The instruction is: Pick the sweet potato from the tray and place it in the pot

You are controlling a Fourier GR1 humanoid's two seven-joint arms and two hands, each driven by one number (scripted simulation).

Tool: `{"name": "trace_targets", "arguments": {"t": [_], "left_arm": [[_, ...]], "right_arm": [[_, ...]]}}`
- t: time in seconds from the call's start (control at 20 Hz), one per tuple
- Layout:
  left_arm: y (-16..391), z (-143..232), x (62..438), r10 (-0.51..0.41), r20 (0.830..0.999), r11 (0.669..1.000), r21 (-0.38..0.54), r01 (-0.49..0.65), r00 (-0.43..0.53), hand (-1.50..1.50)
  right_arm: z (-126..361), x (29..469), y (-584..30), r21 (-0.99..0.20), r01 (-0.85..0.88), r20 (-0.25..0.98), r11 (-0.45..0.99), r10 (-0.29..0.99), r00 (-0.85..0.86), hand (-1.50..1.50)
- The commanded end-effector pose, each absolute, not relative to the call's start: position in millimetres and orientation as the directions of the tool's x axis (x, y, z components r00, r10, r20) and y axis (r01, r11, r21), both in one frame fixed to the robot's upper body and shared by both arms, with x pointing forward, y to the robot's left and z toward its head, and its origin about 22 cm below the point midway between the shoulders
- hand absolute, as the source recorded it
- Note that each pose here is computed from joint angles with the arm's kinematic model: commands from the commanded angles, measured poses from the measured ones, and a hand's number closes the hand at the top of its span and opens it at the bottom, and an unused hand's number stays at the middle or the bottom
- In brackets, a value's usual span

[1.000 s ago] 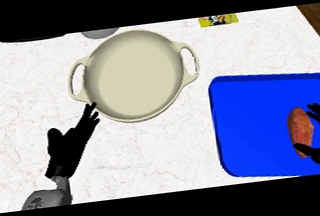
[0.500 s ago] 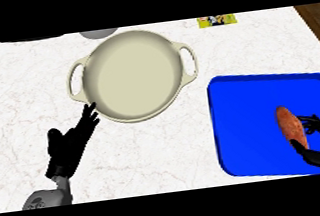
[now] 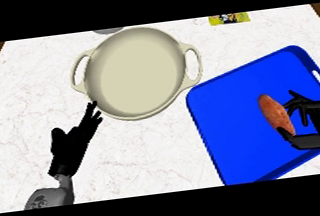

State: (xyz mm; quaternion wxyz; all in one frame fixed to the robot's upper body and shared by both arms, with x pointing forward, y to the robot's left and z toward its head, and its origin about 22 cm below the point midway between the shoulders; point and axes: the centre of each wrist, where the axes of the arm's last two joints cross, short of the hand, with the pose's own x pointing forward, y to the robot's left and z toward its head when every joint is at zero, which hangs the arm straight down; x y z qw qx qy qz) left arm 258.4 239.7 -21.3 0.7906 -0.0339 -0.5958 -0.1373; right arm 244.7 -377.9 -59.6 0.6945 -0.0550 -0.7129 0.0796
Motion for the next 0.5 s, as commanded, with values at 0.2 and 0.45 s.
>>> {"name": "trace_targets", "arguments": {"t": [0.2, 0.45], "left_arm": [[221.6, -20.9, 266.4, -0.179, 0.959, 0.944, 0.104, 0.313, 0.22, 0.0], [237.5, -24.3, 260.2, -0.193, 0.952, 0.947, 0.118, 0.299, 0.238, 0.0]], "right_arm": [[7.7, 347.7, -347.2, -0.261, -0.449, 0.954, 0.854, 0.158, -0.254, 1.5], [21.5, 381.7, -338.8, -0.377, -0.43, 0.904, 0.82, 0.224, -0.364, 1.5]]}}
